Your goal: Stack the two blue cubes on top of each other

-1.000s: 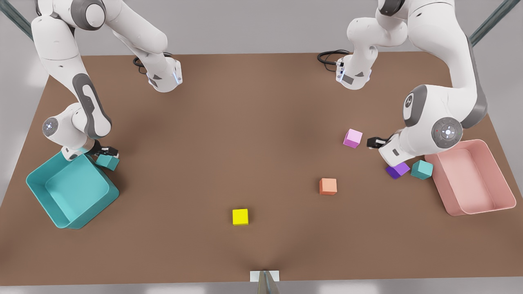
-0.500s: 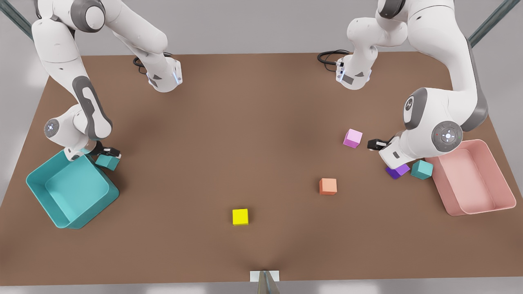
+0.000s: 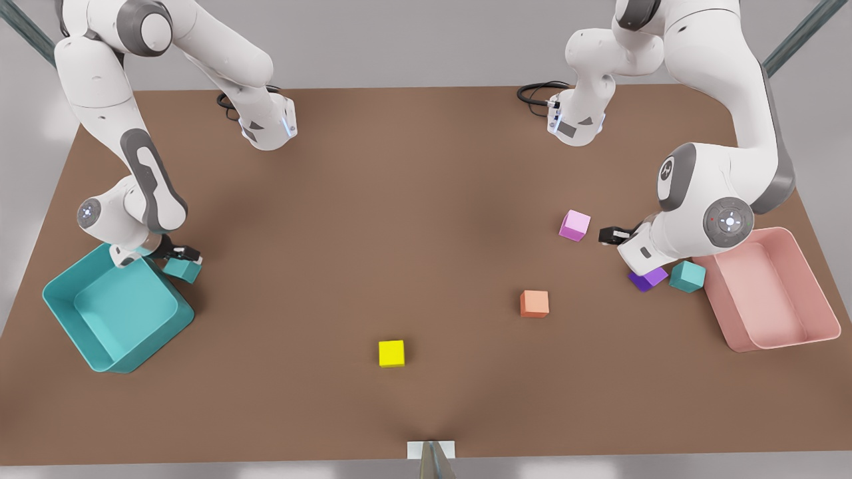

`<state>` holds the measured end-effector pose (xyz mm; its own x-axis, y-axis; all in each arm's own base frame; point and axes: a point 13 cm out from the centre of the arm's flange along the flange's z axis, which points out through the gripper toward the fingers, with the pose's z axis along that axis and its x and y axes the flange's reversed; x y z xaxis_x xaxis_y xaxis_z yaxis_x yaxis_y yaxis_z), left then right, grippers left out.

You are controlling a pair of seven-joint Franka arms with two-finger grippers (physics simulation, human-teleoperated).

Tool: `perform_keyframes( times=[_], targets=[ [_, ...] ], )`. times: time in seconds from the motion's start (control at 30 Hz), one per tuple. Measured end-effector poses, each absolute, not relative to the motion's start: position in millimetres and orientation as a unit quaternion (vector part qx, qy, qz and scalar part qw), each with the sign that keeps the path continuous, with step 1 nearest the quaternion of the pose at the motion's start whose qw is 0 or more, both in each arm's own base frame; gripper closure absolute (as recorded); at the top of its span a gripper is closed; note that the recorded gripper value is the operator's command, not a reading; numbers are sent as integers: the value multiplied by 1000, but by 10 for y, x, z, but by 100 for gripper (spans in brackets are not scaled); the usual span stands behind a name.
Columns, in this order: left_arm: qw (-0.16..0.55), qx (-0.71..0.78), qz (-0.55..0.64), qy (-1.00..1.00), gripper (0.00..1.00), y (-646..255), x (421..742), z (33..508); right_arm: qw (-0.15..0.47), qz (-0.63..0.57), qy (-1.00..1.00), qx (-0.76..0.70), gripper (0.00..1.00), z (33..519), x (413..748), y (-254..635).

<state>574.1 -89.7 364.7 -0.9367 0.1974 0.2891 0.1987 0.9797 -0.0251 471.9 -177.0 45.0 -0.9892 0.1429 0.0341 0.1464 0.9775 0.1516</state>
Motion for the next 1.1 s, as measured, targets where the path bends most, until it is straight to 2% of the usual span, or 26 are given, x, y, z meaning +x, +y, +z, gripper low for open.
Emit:
perform_keyframes(
  times=[0.03, 0.1, 0.13, 0.17, 0.47, 0.67, 0.87, 1.1],
  targets=[
    [147, -101, -2, -984, 0, -897, 5741, 3647, 10, -77, -994, -73, 5, 457, 4727, -1765],
    [147, -101, -2, -984, 0, -897, 5741, 3645, 9, -78, -994, -74, 36, 469, 4737, -1762],
    [147, -101, -2, -984, 0, -897, 5741, 3645, 8, -79, -994, -75, 44, 472, 4739, -1761],
    [147, -101, -2, -984, 0, -897, 5741, 3645, 7, -79, -994, -75, 46, 482, 4748, -1760],
    [147, -101, -2, -984, 0, -897, 5744, 3640, 7, -87, -994, -65, 46, 624, 4729, -1792],
    [147, -101, -2, -984, 0, -897, 5745, 3631, 20, -95, -993, -65, 45, 598, 4591, -1843],
    [148, -101, -2, -984, 0, -898, 5744, 3631, 23, -98, -993, -64, 45, 807, 4468, -1968],
    [148, -101, -2, -984, 0, -897, 5743, 3631, 47, -103, -992, -52, 44, 870, 4181, -2024]
  ],
)
